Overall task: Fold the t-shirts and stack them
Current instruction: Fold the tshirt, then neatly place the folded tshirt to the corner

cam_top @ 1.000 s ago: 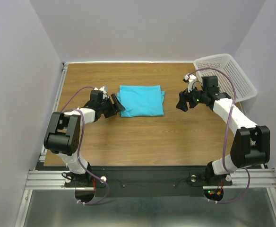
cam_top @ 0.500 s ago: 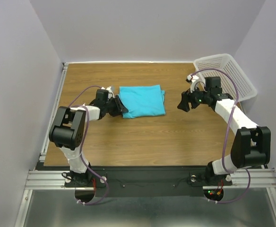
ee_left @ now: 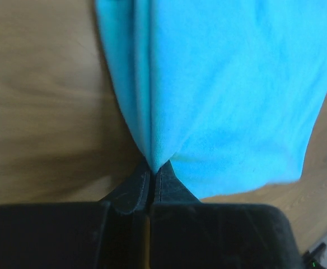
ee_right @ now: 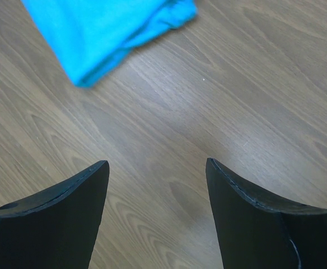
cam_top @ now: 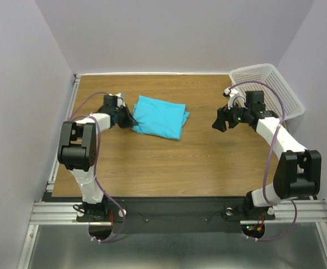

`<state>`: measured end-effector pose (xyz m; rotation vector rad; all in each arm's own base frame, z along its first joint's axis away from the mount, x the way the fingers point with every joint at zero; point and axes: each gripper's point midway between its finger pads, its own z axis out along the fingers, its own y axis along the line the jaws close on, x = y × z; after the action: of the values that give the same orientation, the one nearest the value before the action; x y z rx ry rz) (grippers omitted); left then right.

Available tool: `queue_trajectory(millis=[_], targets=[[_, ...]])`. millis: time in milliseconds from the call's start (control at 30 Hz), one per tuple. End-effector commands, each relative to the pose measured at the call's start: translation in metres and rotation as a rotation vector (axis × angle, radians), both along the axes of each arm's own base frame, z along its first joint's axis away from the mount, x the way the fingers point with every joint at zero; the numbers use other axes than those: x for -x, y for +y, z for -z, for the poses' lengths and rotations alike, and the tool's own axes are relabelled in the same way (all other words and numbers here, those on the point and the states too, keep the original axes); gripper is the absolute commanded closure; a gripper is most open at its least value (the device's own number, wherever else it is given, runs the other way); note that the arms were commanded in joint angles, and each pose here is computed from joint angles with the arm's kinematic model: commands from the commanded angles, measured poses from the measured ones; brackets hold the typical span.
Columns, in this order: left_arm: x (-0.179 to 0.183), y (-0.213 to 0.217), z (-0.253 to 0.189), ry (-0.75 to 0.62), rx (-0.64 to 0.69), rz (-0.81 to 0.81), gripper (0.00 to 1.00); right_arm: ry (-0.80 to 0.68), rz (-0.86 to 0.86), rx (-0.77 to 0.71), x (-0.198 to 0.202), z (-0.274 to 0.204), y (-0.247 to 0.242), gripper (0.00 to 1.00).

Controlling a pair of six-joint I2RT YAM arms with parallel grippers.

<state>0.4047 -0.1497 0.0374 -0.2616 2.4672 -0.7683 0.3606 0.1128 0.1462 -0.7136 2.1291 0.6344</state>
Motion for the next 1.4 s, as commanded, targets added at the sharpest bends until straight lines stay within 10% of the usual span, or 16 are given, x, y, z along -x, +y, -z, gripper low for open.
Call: queue_trajectory(millis=[0,500,667,1067,1367], targets=[[-0.031,0.076,-0.009,-0.011,-0.164,-0.085,1.00,-0.069,-0.002,-0.001,-0.005,-0.014,-0.003,0.25],[-0.042,0.300,-0.012,0.085,-0.424,-0.500,1.00,-0.066,-0.008,-0.003,-0.004,-0.012,-0.003,0.25],[-0.035,0.311,-0.010,0.092,-0.422,-0.527,1.00,-0.067,-0.009,-0.002,-0.004,-0.013,-0.003,0.25],[-0.042,0.298,-0.124,-0.161,-0.506,-0.574,0.34,-0.070,-0.023,-0.012,-0.001,-0.014,-0.001,0.25],[0.002,0.269,-0.195,-0.366,-0.563,-0.587,0.33,-0.083,-0.020,0.000,-0.001,-0.015,-0.003,0.25]])
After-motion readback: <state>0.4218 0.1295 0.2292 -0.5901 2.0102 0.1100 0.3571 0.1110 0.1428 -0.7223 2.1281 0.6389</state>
